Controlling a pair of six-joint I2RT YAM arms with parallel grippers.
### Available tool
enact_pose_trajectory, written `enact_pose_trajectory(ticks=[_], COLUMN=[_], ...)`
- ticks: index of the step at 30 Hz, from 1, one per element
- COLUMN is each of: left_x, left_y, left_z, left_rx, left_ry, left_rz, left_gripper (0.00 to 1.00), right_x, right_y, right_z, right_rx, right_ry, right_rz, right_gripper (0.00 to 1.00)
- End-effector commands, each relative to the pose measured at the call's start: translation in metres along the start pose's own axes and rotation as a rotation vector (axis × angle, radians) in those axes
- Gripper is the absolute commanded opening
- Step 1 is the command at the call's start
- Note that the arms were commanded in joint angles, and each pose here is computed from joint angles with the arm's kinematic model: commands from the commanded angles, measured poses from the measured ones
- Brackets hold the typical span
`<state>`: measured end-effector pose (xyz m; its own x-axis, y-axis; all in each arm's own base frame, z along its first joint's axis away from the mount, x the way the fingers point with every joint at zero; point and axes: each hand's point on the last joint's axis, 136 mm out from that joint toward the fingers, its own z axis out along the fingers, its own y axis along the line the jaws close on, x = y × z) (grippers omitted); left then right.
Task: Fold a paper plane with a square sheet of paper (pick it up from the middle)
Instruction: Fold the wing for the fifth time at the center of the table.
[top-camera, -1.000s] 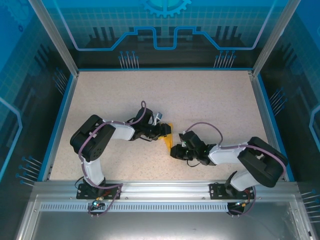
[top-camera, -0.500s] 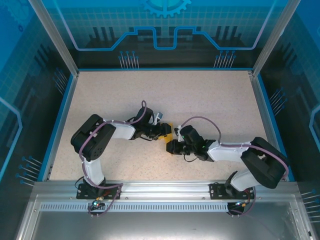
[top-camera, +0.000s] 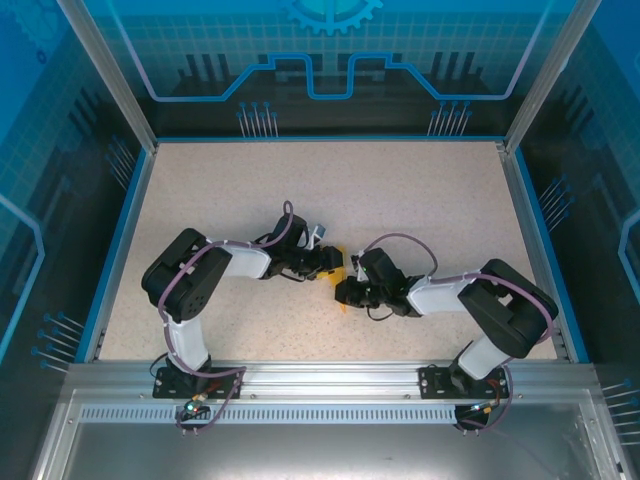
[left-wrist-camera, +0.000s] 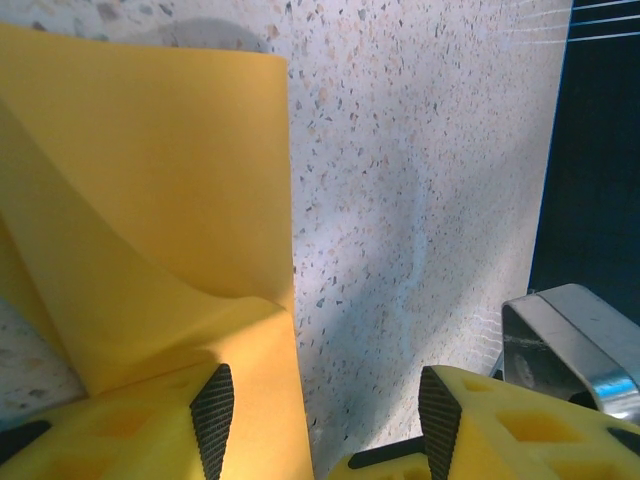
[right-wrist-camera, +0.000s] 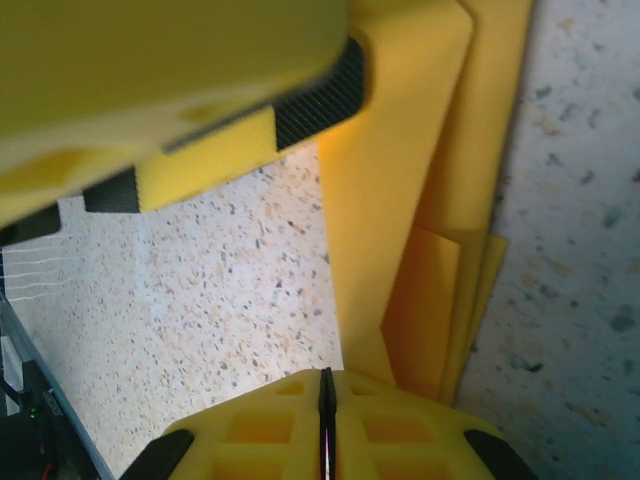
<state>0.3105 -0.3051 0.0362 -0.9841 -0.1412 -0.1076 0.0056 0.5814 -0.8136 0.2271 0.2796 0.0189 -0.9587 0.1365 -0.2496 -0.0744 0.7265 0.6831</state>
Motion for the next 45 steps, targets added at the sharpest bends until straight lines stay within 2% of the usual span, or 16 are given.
enact_pose_trajectory(ticks=[1,10,20,30,34,45], left_x=[0.023,0.025,0.025,0.025,0.025,0.026], left_y=[0.036,0.04,0.044,0.045,0.044,0.045], left_z=[0.013,0.015,0.015,0.015,0.015,0.016], left_rx=[-0.099,-0.112,-0.13,-0.138,-0.135,-0.14], left_ry=[0.074,0.081,0.081,0.083,0.086,0.096], left_rz=[-0.044,-0.052,-0.061,-0.064,-0.062,-0.063], left_gripper=[0.56,0.55,0.55,0.55,0.55,0.55], right_x=[0.011,0.031,0.056,0.062,0.057,0.014], right_y=[-0.016,-0.042,-0.039,-0.046,-0.035,0.024], right_z=[0.0,-0.005,-0.007,-0.019,-0.024,-0.032], right_rx=[0.019,0.093,0.151,0.175,0.15,0.014], right_ry=[0.029,0.065,0.147,0.148,0.134,-0.022], right_rz=[0.038,0.087,0.002,-0.014,-0.042,-0.08], right_gripper=[0.1,0.1,0.09,0.09,0.09,0.12])
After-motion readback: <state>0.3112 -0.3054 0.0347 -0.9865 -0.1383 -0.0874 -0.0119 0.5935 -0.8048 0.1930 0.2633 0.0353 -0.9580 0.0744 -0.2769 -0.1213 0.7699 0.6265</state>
